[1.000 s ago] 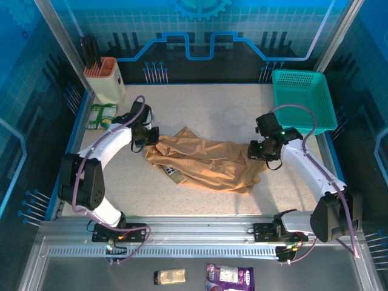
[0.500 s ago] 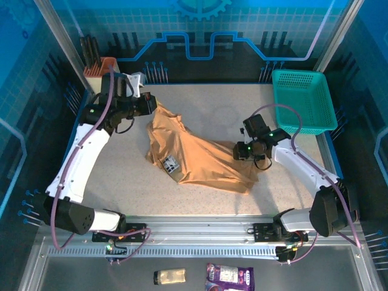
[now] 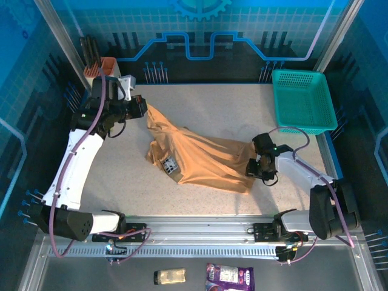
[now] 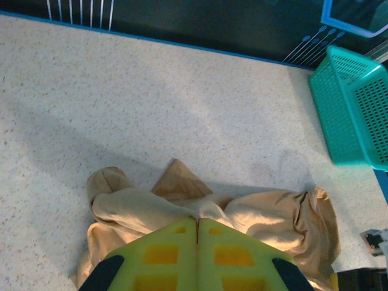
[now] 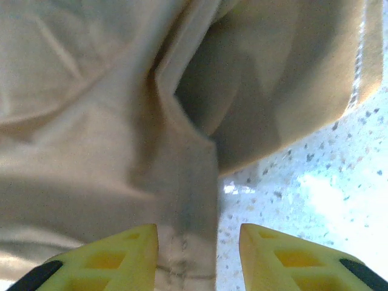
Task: Fold the inside-out t-shirt
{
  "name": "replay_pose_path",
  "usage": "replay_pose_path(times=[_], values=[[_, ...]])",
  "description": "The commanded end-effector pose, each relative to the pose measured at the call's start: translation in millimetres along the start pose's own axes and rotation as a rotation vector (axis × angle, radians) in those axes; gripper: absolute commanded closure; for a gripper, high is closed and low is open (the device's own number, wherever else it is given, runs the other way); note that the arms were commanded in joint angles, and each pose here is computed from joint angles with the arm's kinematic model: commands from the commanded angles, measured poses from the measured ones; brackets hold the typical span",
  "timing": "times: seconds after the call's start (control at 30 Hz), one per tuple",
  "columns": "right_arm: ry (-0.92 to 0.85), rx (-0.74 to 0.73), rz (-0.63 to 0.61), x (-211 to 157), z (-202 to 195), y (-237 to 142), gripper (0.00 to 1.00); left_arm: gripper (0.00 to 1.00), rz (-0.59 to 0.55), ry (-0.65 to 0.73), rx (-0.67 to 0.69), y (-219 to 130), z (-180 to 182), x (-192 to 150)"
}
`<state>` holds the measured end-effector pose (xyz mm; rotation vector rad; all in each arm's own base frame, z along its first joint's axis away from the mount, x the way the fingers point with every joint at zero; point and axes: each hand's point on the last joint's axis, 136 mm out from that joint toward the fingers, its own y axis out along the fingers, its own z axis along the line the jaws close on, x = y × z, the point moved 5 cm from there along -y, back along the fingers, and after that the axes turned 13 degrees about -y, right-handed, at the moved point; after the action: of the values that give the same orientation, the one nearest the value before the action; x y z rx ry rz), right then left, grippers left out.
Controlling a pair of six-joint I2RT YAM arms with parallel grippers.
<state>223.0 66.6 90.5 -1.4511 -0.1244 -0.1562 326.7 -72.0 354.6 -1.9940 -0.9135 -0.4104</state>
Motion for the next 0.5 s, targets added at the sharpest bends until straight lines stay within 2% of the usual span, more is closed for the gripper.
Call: replay_pose_path(times=[0.0, 0.1, 0.23, 0.4, 0.47], values=[[0.016, 0.062, -0.035, 11, 1, 8, 0.59, 1.00, 0.001, 0.006, 0.037, -5, 11, -8], [0.025, 0.104, -0.016, 12, 1, 15, 0.59, 1.00, 0.009, -0.006, 0.043, -4, 16, -12], [0.032, 0.131, -0.002, 11, 1, 20, 0.66, 1.00, 0.009, -0.013, 0.038, -4, 16, -13], [0.040, 0.154, -0.014, 13, 4, 8, 0.82, 1.00, 0.003, -0.012, 0.038, -6, 16, -10], [0.038, 0.169, -0.032, 13, 7, -4, 0.92, 1.00, 0.001, -0.013, 0.038, -6, 15, -10]])
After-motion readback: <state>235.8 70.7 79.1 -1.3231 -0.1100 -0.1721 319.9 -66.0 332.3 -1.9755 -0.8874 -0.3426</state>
